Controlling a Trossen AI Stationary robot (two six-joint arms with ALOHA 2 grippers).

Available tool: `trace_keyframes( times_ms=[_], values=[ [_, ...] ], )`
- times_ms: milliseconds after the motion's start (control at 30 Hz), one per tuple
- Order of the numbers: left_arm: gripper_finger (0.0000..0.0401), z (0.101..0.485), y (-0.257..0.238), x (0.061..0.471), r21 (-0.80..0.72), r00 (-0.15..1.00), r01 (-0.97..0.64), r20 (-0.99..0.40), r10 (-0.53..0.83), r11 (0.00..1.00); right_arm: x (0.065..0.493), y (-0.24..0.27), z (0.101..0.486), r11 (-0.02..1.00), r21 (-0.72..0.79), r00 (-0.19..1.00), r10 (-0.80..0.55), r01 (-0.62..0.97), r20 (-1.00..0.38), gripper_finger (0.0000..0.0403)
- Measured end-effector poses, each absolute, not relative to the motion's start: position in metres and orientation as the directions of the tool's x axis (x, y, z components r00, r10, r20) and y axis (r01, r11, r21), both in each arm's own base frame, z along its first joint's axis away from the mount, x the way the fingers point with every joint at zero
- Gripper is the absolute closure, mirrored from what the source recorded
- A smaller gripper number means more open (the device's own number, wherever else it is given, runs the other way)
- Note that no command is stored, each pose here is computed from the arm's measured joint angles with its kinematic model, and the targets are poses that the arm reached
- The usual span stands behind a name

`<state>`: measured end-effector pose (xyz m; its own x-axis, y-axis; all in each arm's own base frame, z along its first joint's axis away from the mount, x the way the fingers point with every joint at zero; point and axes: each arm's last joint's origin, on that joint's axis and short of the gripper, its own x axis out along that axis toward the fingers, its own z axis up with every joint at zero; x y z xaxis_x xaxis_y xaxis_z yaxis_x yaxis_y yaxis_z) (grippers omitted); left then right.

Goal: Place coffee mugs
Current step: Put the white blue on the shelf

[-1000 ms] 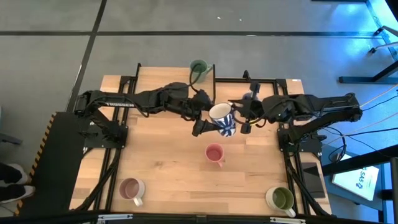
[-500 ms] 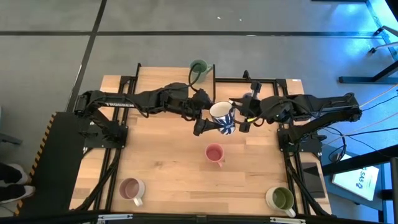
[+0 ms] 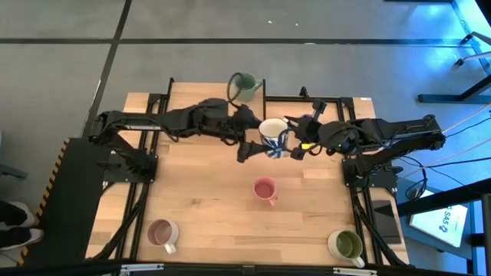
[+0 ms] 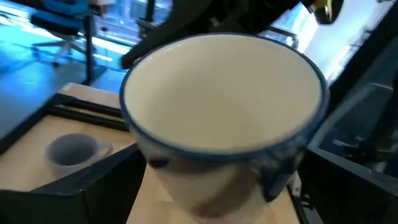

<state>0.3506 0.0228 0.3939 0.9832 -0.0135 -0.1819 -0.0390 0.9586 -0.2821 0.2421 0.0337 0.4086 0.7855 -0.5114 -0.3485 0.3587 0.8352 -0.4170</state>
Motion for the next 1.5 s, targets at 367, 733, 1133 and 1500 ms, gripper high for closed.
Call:
trace_keyframes(
  times_ms=[367,733,1133,1500],
  values=[
    [0.0008,0.426,0.033,0.294,-0.267,0.97,-0.167,-0.218,0.109,0.949,0.247,0.029,0.417,0.814,-0.423,0.802,-0.532,0.398,-0.27,0.0401],
    [0.0008,0.46,0.032,0.223,-0.209,0.935,-0.343,-0.164,0.313,0.916,0.257,0.028,0.359,0.709,-0.466,0.687,-0.681,0.53,-0.255,0.0401],
    [0.0007,0.474,0.031,0.198,-0.23,0.92,-0.392,-0.087,0.382,0.891,0.275,0.023,0.243,0.688,-0.525,0.756,-0.643,0.501,-0.121,0.0401],
    [0.0007,0.468,0.032,0.206,-0.295,0.911,-0.413,-0.123,0.395,0.862,0.307,-0.004,0.193,0.706,-0.591,0.764,-0.607,0.391,-0.218,0.0402]
  ],
)
